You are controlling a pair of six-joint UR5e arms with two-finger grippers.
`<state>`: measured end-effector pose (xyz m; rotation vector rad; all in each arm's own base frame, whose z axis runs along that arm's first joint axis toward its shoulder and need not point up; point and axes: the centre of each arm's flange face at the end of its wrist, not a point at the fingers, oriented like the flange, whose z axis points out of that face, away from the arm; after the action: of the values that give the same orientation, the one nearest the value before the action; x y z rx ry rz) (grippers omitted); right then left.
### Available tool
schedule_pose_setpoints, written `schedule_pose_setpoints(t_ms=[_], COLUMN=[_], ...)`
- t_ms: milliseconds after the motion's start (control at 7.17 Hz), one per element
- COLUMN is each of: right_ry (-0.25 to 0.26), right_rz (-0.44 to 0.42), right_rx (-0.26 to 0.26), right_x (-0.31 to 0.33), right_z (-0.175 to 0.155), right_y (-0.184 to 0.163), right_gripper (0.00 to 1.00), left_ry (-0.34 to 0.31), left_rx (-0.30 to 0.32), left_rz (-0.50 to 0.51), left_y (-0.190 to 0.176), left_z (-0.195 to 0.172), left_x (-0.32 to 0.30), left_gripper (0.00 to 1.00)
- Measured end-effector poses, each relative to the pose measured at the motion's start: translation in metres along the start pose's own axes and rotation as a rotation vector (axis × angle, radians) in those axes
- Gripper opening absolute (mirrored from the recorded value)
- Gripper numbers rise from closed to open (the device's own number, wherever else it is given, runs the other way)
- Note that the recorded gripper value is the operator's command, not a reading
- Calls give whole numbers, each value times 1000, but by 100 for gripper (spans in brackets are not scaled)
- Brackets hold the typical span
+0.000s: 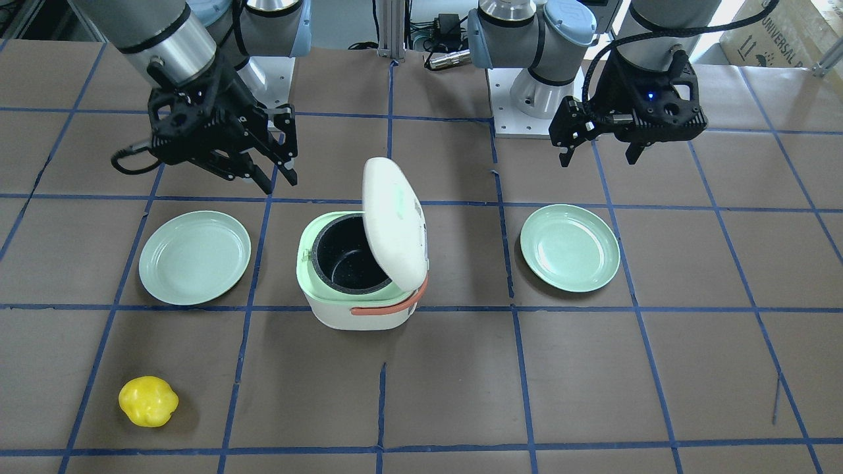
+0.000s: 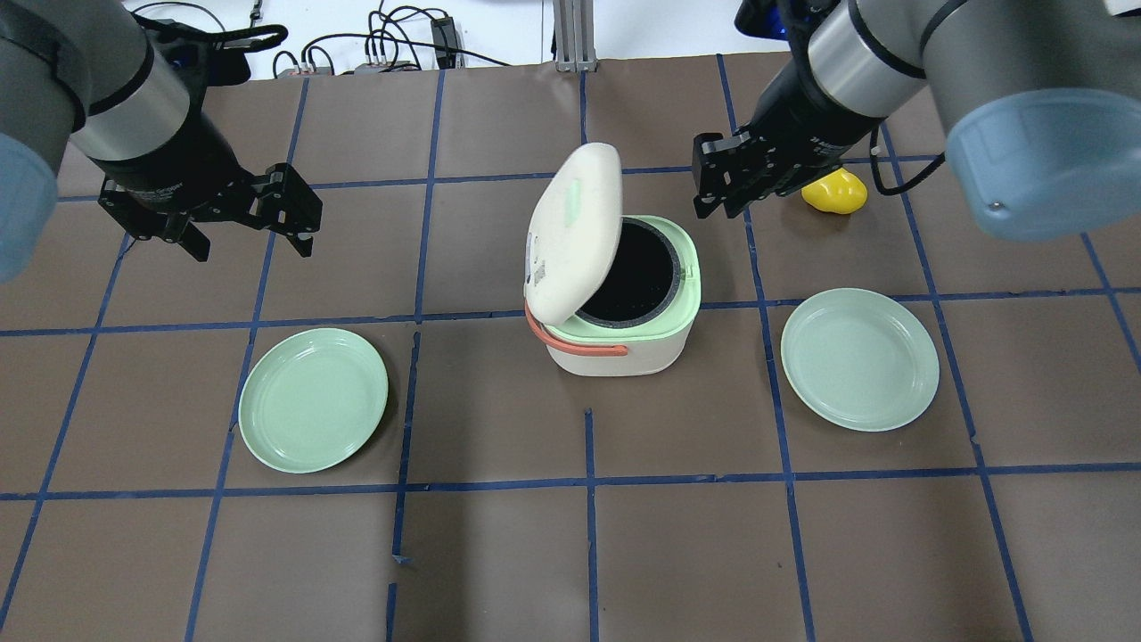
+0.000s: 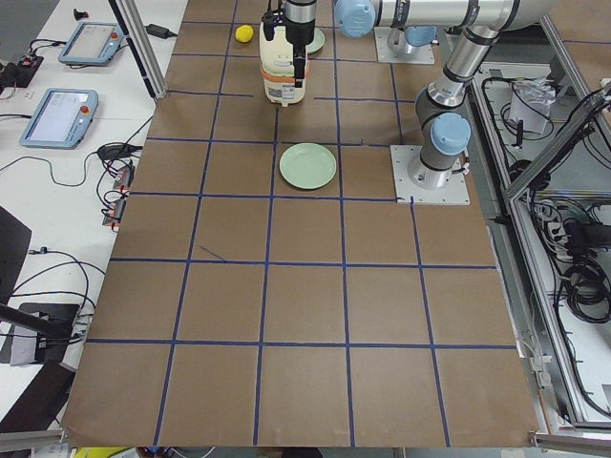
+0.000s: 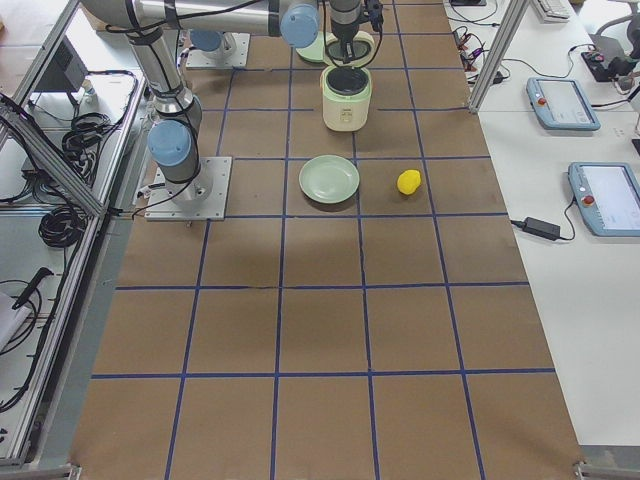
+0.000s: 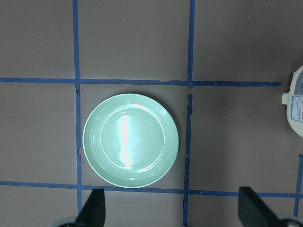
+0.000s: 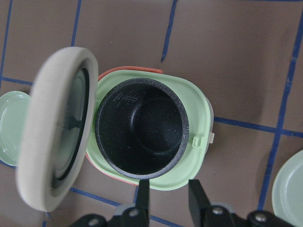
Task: Press rice cooker button
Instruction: 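Lift the right gripper away as the cooker lid pops open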
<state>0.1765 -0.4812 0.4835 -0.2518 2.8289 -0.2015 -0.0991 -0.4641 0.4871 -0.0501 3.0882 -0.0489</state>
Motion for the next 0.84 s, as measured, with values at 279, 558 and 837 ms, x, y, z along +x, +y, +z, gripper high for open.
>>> schedule_pose_setpoints(t_ms=[279, 558, 837], right_ry=[144, 217, 240], right_rz=[46, 149, 193], right_rx=[-2, 4, -6], right_x=[4, 18, 32], right_z=[-37, -54, -53], right_y=[15, 19, 20], right_gripper=[100, 100, 99], left_ry=[0, 0, 0], left_rx=[0, 0, 0], left_rz=[0, 0, 0], left_y=[0, 0, 0], left_z=[0, 0, 0], left_x=[0, 0, 0], left_gripper=[100, 100, 100])
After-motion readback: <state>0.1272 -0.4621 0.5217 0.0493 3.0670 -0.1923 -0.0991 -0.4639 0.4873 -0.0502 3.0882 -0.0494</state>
